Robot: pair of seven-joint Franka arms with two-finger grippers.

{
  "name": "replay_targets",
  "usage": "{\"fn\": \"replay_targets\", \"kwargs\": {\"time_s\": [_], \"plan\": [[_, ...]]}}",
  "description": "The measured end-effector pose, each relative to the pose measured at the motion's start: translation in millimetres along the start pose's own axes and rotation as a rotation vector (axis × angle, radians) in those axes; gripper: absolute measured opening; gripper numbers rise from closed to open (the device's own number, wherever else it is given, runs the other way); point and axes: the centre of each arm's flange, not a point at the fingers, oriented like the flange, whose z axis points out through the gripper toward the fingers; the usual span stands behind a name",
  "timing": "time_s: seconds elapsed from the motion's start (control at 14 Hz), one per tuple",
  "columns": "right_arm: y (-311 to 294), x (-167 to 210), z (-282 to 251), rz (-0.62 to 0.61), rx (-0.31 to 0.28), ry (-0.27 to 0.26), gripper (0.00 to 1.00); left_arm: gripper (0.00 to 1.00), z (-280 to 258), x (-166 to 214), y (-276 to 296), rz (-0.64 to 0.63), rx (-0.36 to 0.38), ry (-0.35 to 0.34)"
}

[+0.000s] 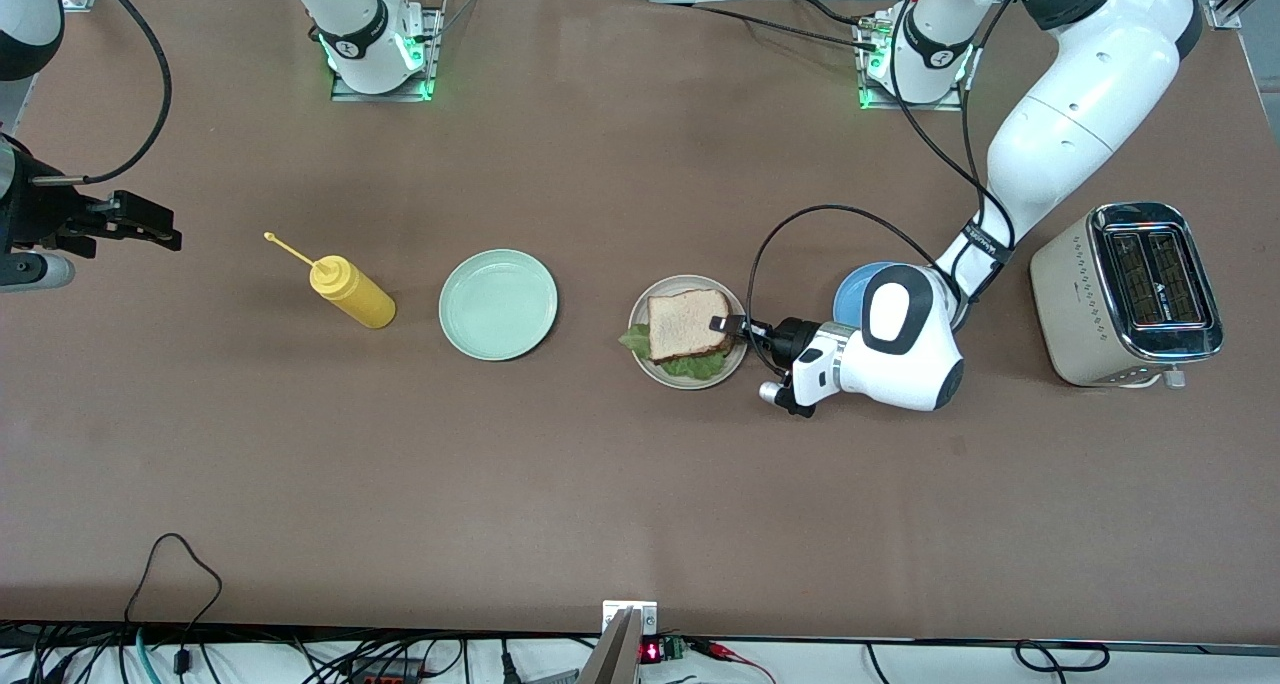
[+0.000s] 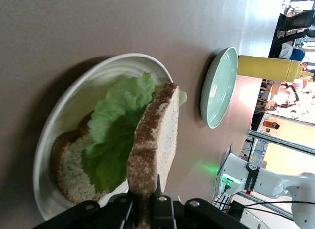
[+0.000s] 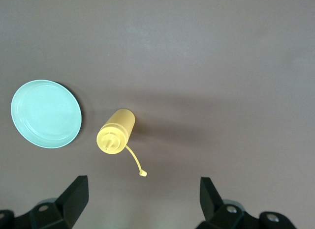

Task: Make sandwich in beige plate with both arms
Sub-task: 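Lower the toast onto the lettuce on the beige plate with the left gripper, then open the left gripper and draw it back from the sandwich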

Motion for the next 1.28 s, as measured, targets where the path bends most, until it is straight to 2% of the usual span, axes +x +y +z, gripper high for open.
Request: {"fn": "replay_targets", "kwargs": {"time_s": [0.07,0.21,0.36,0.64,0.93,1.07,1.28], "plan": [[0,0,0,0.000,0.000,0.000,1.00,0.20,0,0,-2,0.000,0.000,0.001],[0,0,0,0.000,0.001,0.000,1.00,0.39,-2,1,-7,-0.005,0.004,0.007],[0,0,0,0.000,0.004,0.000,1.00,0.62,-6,2,-9,-0.004,0.007,0.018],[1,0,0,0.002,0.004,0.000,1.00,1.00,-40,12,-13,0.002,0.004,0.079],[1,0,0,0.003,0.004,0.000,1.00,1.00,-65,15,-22,-0.008,-0.005,0.114],[2,0,0,0.002,0.004,0.000,1.00,1.00,-73,14,-28,-0.014,-0.004,0.114],[1,0,1,-0.015,0.005,0.000,1.00,1.00,-90,8,-44,-0.003,0.039,0.086]]}}
